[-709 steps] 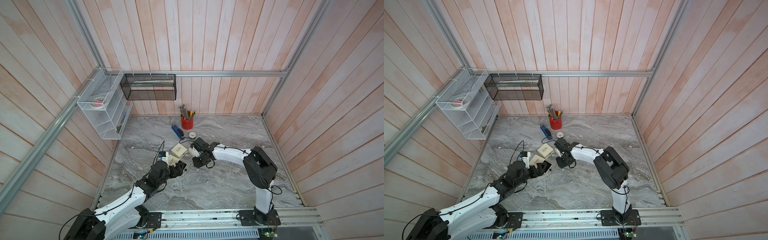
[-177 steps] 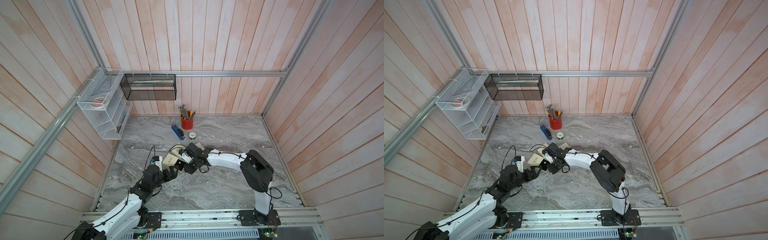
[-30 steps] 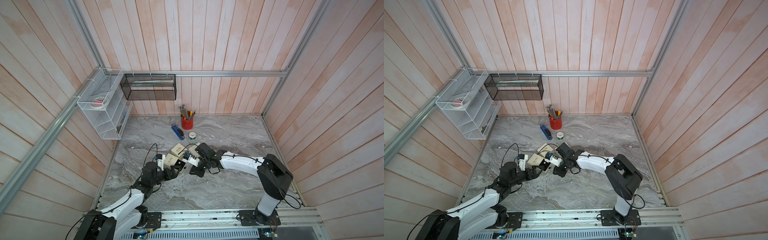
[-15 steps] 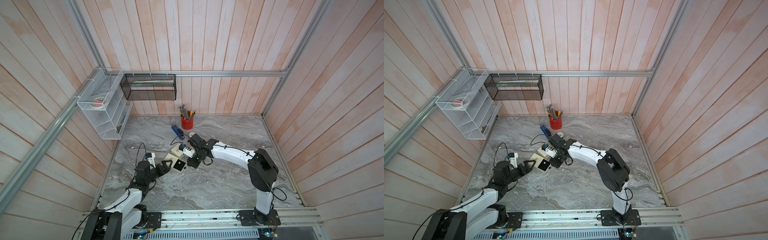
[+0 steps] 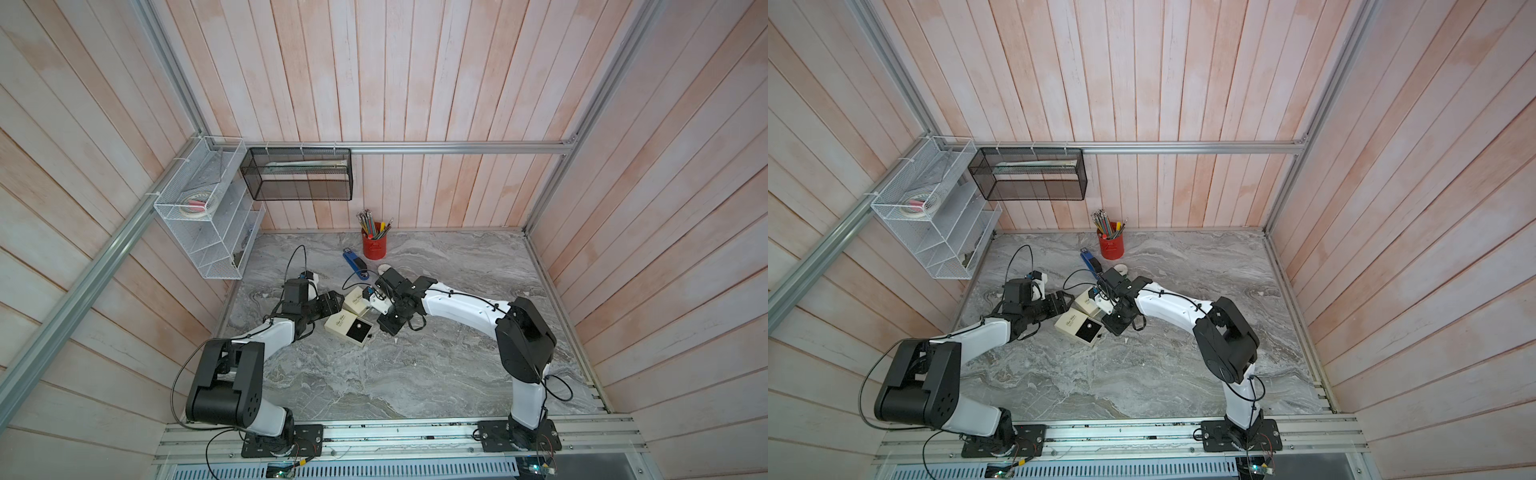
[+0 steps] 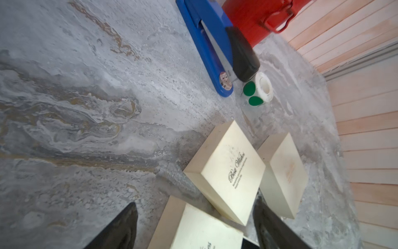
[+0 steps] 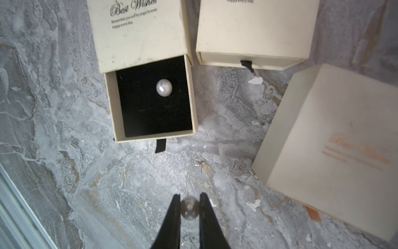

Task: Place the earrings into the drawer-style jewelry box
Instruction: Move the jewelry box to the center of the board.

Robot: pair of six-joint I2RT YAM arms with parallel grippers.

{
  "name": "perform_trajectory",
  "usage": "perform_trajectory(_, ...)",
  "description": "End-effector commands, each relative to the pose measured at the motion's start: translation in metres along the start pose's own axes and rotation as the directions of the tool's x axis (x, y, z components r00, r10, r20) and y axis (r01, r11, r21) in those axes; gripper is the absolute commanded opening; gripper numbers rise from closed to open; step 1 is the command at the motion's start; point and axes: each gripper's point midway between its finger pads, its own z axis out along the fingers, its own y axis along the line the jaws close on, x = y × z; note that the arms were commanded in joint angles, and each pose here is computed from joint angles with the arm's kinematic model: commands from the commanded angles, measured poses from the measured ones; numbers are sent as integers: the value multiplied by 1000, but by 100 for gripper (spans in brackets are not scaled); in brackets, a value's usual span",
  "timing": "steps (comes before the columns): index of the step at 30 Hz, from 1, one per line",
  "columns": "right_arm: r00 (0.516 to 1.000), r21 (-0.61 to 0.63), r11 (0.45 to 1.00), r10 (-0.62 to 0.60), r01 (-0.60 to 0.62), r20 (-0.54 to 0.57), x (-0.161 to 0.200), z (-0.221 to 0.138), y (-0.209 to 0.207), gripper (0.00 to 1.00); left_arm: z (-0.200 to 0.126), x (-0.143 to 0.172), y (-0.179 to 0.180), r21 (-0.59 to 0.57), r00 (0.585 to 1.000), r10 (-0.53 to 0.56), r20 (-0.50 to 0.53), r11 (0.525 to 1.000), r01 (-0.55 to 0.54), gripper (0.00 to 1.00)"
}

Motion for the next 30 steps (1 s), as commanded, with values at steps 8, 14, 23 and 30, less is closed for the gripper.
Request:
perform_trajectory(8,999,30,999,30,-30,15,7,-10,-6,0,19,19,-1,-28,984,91,-151,995,-97,69)
perform_trajectory(14,999,30,999,31,-32,15,8,-9,-6,0,28,24,-2,-65,975,120,-186,989,-134,62)
perform_trajectory(23,999,33,999,31,-31,14,9,-9,-7,0,28,36,-3,-72,960,165,-228,980,-186,59)
perform_trajectory(30,1000,45,999,26,-26,10,10,-12,-8,0,19,49,-12,-29,953,185,-240,980,-197,58)
